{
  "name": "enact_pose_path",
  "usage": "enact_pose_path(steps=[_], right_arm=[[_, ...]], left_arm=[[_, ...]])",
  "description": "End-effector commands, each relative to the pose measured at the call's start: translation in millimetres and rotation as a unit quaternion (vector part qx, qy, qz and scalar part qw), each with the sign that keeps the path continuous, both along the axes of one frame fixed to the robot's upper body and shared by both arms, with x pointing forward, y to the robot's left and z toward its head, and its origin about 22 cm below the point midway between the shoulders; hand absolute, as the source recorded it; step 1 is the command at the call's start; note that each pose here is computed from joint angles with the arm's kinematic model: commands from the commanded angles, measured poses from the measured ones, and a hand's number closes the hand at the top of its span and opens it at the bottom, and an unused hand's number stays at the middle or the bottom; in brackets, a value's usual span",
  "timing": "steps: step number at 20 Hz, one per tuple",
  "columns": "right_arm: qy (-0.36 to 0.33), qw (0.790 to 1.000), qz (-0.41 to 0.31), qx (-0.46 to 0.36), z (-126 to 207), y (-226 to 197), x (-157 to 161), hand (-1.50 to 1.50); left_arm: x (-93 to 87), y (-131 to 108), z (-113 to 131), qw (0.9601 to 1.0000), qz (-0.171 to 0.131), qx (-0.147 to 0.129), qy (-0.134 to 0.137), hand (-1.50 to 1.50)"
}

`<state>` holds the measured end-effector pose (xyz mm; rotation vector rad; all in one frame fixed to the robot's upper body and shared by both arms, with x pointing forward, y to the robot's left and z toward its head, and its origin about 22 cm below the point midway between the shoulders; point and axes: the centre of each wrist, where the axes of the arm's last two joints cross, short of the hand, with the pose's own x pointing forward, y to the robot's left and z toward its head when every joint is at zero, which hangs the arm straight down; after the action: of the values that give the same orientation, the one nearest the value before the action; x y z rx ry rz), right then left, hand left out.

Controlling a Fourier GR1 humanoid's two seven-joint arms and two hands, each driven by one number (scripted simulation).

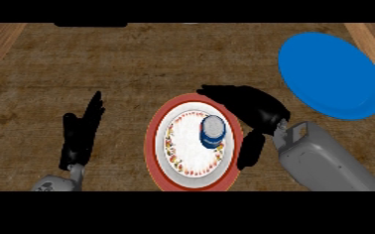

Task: Pick the can from the plate and place it in the plate

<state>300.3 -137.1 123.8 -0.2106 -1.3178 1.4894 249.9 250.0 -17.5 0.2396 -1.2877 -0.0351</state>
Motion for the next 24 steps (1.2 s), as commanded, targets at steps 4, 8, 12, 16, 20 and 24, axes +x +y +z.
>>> enact_pose_path(steps=[4,8,12,16,20,24], right_arm=[[0.021,0.999,-0.001,-0.034,-22.6,2.2,-4.2,-1.5],[0.03,0.999,0.002,-0.026,-33.1,22.4,-2.8,-1.5],[0.031,0.999,0.011,-0.04,-34.5,13.2,12.0,-1.5],[0.039,0.999,0.01,-0.036,-38.8,19.0,0.1,-1.5],[0.043,0.998,0.004,-0.044,-52.9,18.8,7.5,-1.5],[0.048,0.997,0.009,-0.055,-58.4,15.3,1.1,-1.5]], left_arm=[[9.8,-7.7,-7.5,0.9999,0.007,0.011,-0.001,0.0],[-15.7,9.2,7.9,0.9999,0.011,0.008,-0.006,0.0],[-4.7,8.2,-10.1,1.0,0.004,-0.004,0.0,0.0],[-20.8,19.7,6.0,1.0,-0.002,0.004,0.008,0.0],[11.6,5.0,31.3,1.0,-0.002,0.0,0.001,0.0],[3.3,4.2,8.1,1.0,0.006,0.005,-0.004,0.0]])
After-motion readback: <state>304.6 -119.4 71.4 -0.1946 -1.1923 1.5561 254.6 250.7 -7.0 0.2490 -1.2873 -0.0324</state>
